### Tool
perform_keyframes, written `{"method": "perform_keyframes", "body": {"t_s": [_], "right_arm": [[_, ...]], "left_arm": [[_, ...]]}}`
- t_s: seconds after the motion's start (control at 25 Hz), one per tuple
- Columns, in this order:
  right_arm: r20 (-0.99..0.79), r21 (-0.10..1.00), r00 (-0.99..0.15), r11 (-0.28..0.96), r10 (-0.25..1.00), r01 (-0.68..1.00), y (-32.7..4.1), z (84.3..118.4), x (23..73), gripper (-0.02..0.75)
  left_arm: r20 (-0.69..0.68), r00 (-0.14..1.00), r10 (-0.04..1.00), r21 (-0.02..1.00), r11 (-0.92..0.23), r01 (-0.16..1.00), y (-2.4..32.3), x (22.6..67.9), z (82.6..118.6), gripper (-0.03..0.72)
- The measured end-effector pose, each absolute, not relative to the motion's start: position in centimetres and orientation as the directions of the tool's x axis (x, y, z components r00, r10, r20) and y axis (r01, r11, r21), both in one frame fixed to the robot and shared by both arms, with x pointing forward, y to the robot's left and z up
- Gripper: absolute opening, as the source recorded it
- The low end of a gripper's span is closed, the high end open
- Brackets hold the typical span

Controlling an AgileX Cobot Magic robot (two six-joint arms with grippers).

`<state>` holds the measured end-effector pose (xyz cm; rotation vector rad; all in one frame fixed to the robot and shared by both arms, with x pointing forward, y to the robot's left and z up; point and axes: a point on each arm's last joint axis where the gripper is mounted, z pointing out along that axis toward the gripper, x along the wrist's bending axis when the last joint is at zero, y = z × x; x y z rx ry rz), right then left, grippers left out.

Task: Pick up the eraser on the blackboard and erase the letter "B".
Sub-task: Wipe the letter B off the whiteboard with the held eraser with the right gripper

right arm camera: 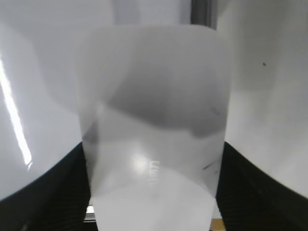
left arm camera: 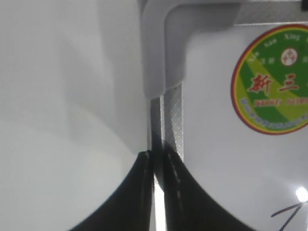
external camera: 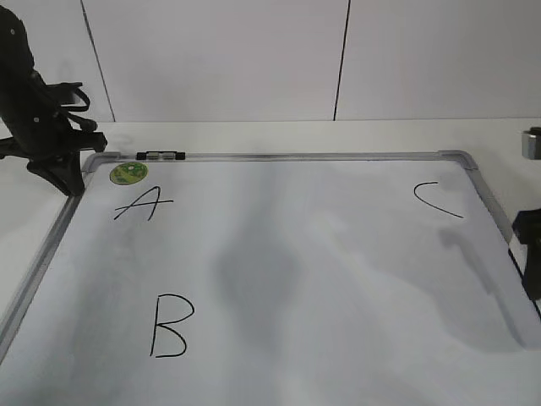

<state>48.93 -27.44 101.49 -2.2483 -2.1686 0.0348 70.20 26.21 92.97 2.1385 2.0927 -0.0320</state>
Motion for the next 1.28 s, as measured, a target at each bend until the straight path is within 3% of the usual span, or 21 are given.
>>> {"method": "perform_keyframes", "body": {"t_s": [0.16, 0.48, 1.04, 1.28], "right_arm": [[-0.005, 0.033, -0.045, 0.045, 0.999, 0.998, -25.3, 103.0, 49.7, 0.549], [0.006, 0.071, -0.237, 0.235, 0.972, 0.969, -17.3, 103.9, 51.1, 0.549], [-0.007, 0.097, -0.473, 0.471, 0.881, 0.877, -3.6, 100.0, 56.0, 0.549], [-0.006, 0.07, -0.504, 0.503, 0.864, 0.861, -1.1, 97.4, 56.7, 0.549]], "left_arm": [[-0.119, 0.027, 0.992, 0.093, -0.016, 0.996, 26.2, 70.2, 93.0, 0.031], [-0.119, 0.027, 0.992, 0.09, -0.016, 0.996, 26.2, 70.2, 93.0, 0.031], [-0.116, 0.028, 0.993, 0.082, -0.019, 0.996, 26.2, 70.1, 93.0, 0.031], [-0.116, 0.028, 0.993, 0.082, -0.019, 0.996, 26.2, 70.1, 93.0, 0.032]]}}
